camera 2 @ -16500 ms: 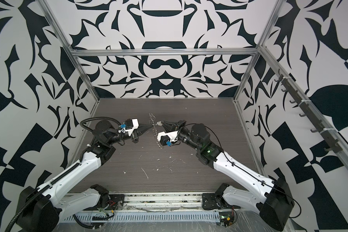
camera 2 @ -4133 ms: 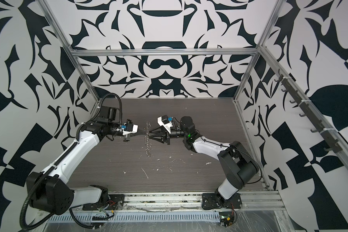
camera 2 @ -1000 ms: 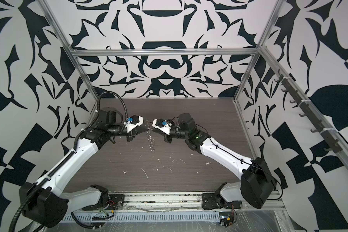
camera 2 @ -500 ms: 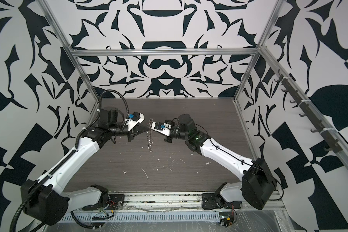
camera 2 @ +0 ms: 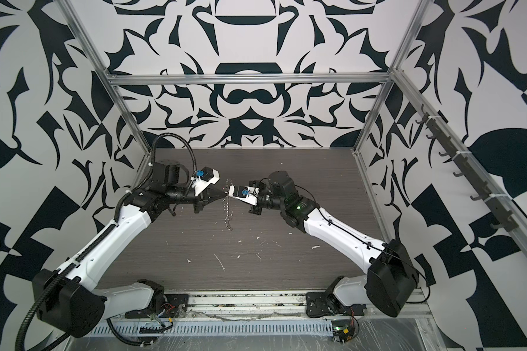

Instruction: Remove the keys from the keyring

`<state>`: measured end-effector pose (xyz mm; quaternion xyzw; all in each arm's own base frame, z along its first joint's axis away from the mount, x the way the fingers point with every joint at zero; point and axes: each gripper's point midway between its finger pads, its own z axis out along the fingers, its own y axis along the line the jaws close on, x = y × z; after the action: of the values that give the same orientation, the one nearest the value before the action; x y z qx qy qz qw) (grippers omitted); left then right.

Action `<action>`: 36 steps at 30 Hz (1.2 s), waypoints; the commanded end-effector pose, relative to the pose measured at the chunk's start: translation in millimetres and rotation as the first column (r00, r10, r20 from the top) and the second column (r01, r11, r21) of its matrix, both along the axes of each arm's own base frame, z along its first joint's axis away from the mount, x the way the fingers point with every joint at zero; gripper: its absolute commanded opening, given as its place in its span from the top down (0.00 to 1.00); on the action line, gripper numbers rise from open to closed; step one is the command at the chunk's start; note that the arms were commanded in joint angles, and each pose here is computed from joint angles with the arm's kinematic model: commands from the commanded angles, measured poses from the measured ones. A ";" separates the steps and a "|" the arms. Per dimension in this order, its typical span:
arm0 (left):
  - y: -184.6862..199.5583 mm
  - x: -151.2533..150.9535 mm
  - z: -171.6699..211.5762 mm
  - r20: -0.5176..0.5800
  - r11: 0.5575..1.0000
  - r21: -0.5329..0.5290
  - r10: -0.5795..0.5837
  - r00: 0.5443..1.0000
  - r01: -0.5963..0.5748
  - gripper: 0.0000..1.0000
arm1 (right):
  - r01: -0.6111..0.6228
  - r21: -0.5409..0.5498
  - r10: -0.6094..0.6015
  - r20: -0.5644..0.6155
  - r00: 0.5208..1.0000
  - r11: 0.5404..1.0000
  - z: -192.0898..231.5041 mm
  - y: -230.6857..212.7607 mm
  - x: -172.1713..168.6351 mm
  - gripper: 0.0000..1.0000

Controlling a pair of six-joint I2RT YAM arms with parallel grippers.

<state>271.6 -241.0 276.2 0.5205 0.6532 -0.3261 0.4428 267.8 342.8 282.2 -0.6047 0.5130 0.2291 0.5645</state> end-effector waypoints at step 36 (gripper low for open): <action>-17.5 -0.6 59.5 0.020 0.977 -0.177 -0.115 0.993 0.117 1.00 | -0.268 0.145 0.249 0.137 0.959 0.952 68.6 11.6 -51.9 1.00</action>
<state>270.8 -250.5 305.8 0.5042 0.6337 -0.3926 0.4359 270.9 339.1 313.0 -0.6028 0.4811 0.2233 0.5961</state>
